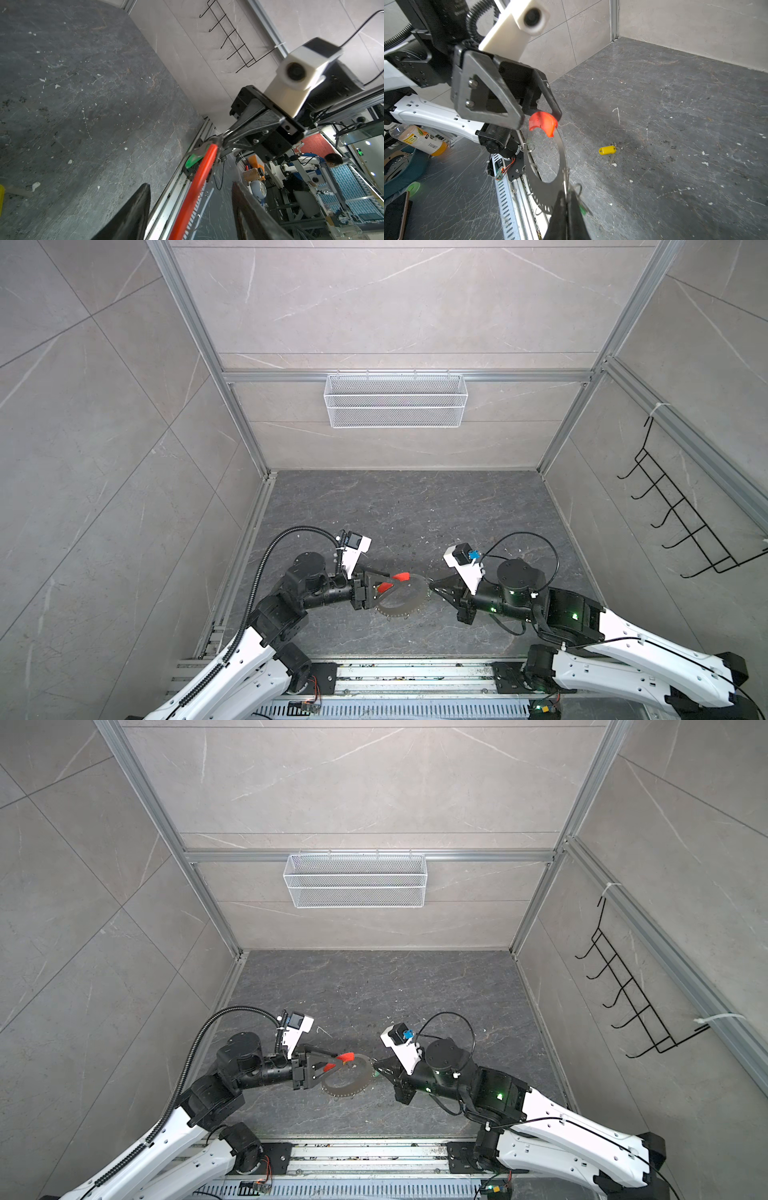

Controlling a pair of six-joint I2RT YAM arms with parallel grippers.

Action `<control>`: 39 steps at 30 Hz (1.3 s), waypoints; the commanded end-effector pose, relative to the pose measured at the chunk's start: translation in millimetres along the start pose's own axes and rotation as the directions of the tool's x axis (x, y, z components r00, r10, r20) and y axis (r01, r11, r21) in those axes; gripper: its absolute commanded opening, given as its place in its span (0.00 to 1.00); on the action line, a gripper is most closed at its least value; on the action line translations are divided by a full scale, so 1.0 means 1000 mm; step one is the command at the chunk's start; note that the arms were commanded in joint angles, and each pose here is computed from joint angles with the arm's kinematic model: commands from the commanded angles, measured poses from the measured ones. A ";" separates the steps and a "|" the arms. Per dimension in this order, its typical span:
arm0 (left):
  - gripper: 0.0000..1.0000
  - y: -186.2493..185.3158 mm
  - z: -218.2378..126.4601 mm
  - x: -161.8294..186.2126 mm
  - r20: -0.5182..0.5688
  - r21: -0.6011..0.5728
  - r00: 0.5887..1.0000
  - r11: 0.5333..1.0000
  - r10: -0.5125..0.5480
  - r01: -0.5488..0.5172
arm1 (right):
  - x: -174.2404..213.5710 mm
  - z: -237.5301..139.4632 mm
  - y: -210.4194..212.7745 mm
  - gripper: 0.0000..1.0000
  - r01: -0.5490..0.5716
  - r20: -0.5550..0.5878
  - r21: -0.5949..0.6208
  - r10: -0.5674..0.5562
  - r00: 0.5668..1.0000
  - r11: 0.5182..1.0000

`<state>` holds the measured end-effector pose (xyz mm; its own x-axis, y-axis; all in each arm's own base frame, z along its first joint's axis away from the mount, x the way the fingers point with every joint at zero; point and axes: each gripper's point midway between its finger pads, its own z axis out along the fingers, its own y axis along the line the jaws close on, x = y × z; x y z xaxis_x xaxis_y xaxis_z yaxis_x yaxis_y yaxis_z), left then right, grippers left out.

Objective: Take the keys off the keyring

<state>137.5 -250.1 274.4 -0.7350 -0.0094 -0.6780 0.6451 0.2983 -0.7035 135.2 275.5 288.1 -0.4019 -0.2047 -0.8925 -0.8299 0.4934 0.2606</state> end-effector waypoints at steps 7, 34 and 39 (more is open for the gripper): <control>0.58 -0.008 0.010 0.001 -0.034 0.079 0.999 0.997 -0.021 0.023 | -0.025 -0.007 0.000 0.00 -0.047 0.044 0.031 0.045 0.998 0.998; 0.00 -0.043 0.013 -0.019 -0.084 0.241 0.994 0.966 -0.072 0.090 | 0.004 0.007 0.001 0.00 0.104 -0.127 0.008 -0.102 0.987 0.995; 0.00 -0.051 0.010 -0.019 -0.113 0.296 0.991 0.950 -0.070 0.101 | 0.007 0.003 0.009 0.00 0.169 -0.136 -0.045 -0.174 0.975 0.985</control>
<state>126.2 -273.7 279.9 -0.8492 0.0927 -0.5199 0.5279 0.1197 -0.8408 142.6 273.7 269.9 -0.3749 -0.3741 -0.8482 -0.8405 0.5232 0.1407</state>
